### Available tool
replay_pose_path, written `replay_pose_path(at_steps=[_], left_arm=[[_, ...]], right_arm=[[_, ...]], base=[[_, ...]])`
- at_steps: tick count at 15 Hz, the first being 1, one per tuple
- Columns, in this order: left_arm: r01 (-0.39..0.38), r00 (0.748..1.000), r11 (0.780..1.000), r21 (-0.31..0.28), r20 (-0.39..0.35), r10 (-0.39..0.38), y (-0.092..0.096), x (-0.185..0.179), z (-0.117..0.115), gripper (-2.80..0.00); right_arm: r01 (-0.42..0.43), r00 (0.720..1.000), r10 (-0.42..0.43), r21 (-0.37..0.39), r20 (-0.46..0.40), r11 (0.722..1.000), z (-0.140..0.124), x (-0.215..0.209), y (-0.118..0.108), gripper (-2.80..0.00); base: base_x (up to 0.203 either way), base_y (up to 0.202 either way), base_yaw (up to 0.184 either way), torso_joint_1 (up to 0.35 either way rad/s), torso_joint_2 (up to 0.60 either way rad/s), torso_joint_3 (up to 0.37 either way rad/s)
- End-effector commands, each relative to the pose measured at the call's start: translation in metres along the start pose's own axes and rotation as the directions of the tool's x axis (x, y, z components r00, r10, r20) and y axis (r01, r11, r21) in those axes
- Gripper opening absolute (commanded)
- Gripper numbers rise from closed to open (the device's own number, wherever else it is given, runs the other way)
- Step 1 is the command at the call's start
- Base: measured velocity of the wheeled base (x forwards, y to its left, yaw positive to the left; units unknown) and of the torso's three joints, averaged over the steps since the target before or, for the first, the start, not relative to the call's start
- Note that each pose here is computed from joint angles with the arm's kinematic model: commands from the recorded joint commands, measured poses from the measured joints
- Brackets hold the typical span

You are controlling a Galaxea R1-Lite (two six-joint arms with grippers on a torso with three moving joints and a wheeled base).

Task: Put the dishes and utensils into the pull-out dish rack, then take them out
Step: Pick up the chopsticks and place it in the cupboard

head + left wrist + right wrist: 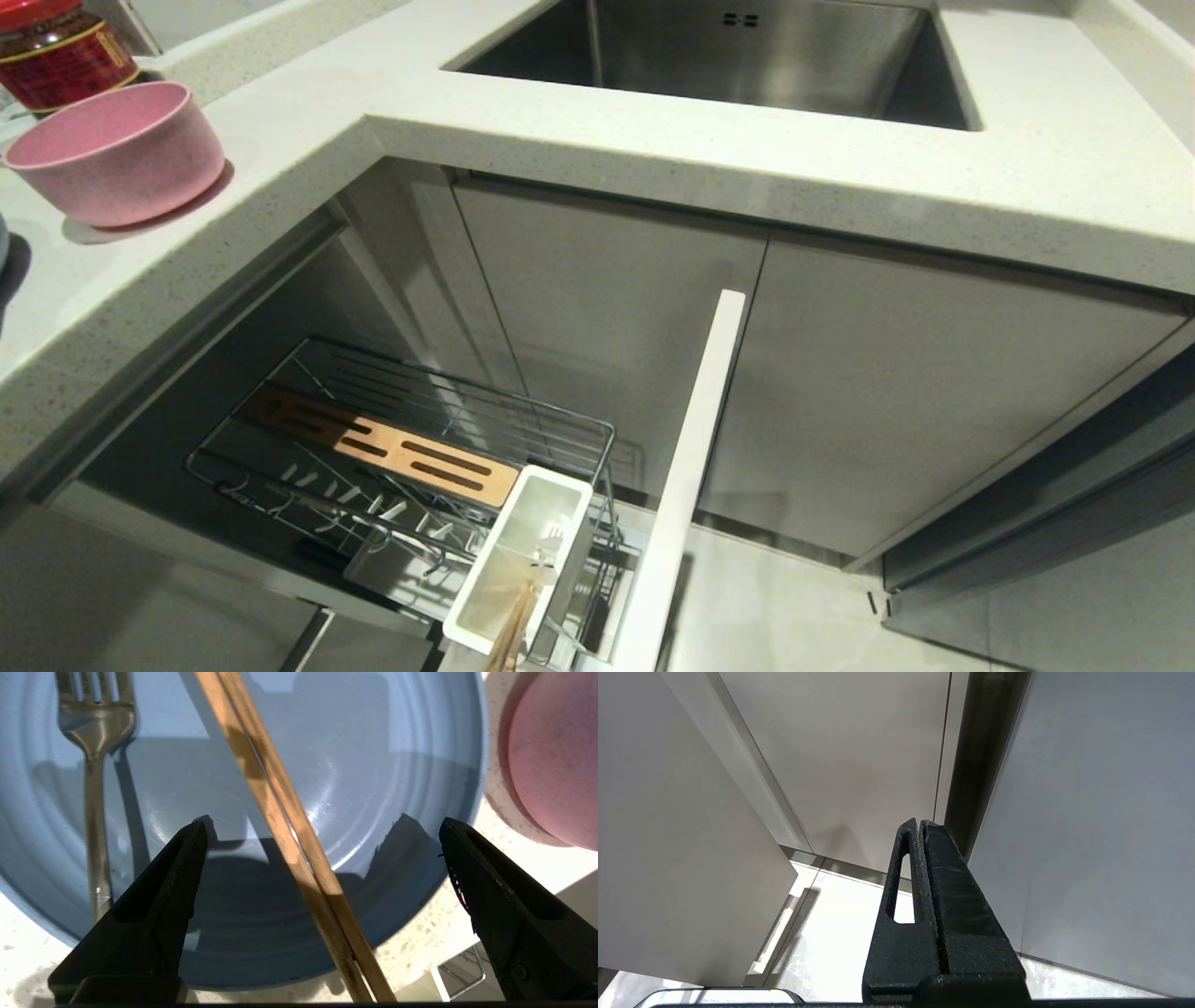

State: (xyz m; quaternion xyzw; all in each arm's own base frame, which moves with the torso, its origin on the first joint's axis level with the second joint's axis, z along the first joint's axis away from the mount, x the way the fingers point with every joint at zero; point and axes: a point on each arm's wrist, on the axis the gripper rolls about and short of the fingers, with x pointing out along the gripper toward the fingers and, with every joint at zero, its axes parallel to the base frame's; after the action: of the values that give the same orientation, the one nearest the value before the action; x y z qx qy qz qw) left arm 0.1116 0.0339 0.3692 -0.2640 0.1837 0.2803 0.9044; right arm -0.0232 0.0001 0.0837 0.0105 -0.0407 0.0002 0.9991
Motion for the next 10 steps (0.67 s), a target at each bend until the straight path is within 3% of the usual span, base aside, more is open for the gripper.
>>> replay_pose_path(at_steps=[1, 10], left_arm=[[-0.012, 1.000, 1.000, -0.006, -0.003, 0.012, 0.0010, 0.0009, 0.0001, 0.00], [-0.030, 1.000, 1.000, -0.010, -0.006, 0.030, 0.0020, 0.0049, 0.0006, 0.00]], right_arm=[[0.000, 1.000, 0.000, 0.000, -0.025, 1.000, -0.0073, 0.0014, -0.0002, -2.80], [0.000, 1.000, 0.000, 0.000, -0.025, 1.000, -0.0073, 0.0014, -0.0002, -2.80]], base=[[0.000, 0.000, 0.000, 0.000, 0.00, 0.000], [0.000, 0.000, 0.000, 0.000, 0.00, 0.000]])
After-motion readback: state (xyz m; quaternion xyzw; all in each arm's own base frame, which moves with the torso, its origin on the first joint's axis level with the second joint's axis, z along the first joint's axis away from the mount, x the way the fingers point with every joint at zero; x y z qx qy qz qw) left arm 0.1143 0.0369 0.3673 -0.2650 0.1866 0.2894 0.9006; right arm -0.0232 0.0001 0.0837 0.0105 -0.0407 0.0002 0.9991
